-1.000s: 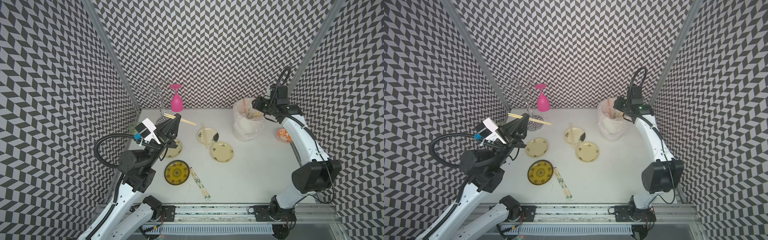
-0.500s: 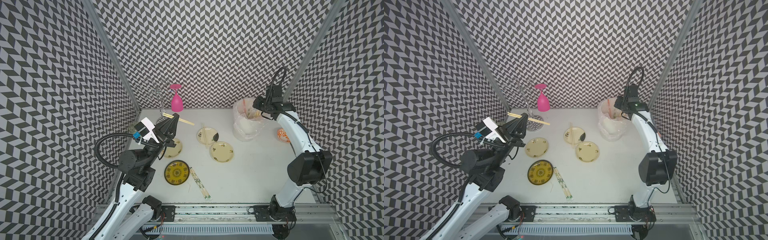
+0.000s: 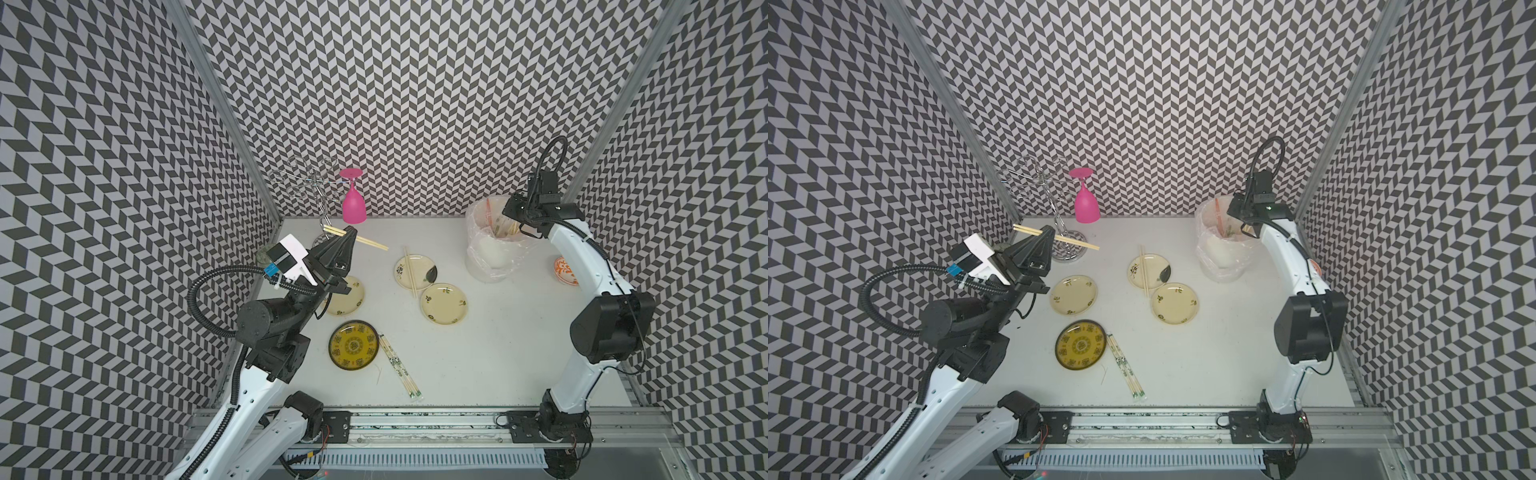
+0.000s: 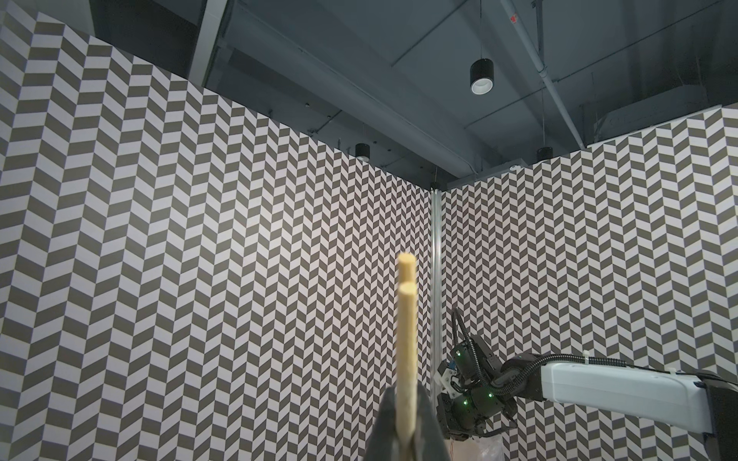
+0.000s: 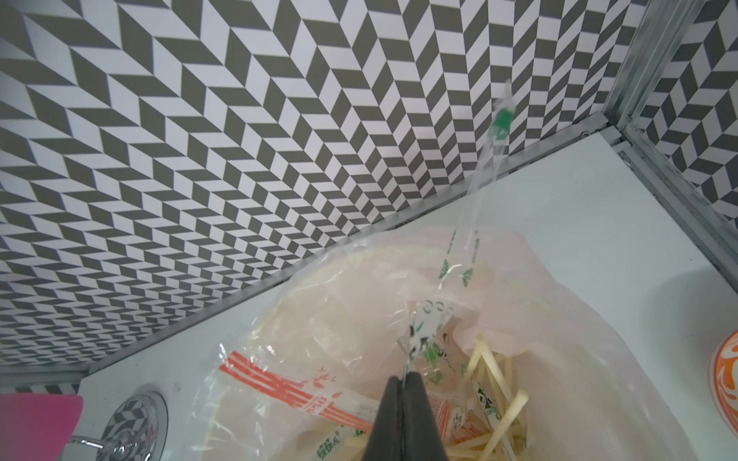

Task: Remove the packaging of disposable chopsticks
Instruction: Place the packet bag in the trash bin.

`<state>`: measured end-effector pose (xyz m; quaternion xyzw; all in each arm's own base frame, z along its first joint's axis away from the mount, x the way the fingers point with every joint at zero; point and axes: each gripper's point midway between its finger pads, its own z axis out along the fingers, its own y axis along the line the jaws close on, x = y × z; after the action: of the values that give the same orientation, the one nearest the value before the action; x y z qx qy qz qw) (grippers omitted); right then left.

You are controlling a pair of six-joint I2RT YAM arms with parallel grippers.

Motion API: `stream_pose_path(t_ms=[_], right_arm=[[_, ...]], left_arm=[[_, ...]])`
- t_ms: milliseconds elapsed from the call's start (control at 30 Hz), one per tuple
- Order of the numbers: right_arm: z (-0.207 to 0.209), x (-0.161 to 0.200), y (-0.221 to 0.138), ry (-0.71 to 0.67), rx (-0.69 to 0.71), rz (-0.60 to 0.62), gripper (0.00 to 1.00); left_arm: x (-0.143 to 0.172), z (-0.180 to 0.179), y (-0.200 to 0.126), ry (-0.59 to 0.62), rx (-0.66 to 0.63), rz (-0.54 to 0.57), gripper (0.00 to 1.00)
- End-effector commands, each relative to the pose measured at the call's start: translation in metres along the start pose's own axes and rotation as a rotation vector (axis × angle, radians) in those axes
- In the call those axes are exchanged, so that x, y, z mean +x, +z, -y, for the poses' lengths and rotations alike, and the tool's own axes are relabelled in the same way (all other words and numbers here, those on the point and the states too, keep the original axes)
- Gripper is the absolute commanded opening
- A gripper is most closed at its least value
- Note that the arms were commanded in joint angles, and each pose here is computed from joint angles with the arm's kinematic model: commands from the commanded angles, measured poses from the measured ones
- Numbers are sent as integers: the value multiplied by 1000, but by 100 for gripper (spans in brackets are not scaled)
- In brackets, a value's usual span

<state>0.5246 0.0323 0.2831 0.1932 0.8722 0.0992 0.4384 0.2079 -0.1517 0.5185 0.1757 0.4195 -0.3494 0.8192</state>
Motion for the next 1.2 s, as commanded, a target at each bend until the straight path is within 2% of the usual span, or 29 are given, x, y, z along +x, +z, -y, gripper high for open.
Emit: stream_pose_path(t_ms=[0,67,133,233,367,567,700,833,967,1167], right_arm=[[-18,-26,-33,-30,-88,86,0],[-30,-26,-44,-112,-123,114,0],[-27,-15,-41,-177,-94,115,0],[-12,12,-21,-218,-44,27,0],[4,42,6,-226,14,-82,0],[13,51,30,-230,74,-154,0],[5,46,30,-224,62,-180,3],[-14,20,8,-202,-11,-100,20],[-22,-8,-20,-184,-30,14,27],[-22,-25,-44,-184,-16,70,35]], left_arm=[[-5,2,-1,-3,13,25,0],[-4,1,-2,-4,12,23,0],[-4,1,-2,-8,11,24,0],[-4,2,-2,-7,13,27,0],[-4,1,-2,-7,11,25,0],[-5,1,-3,-3,9,27,0],[-4,1,-3,-1,6,26,0],[-4,1,-3,-2,8,25,0],[-5,1,-3,-2,8,28,0],[-5,1,-3,0,6,28,0]])
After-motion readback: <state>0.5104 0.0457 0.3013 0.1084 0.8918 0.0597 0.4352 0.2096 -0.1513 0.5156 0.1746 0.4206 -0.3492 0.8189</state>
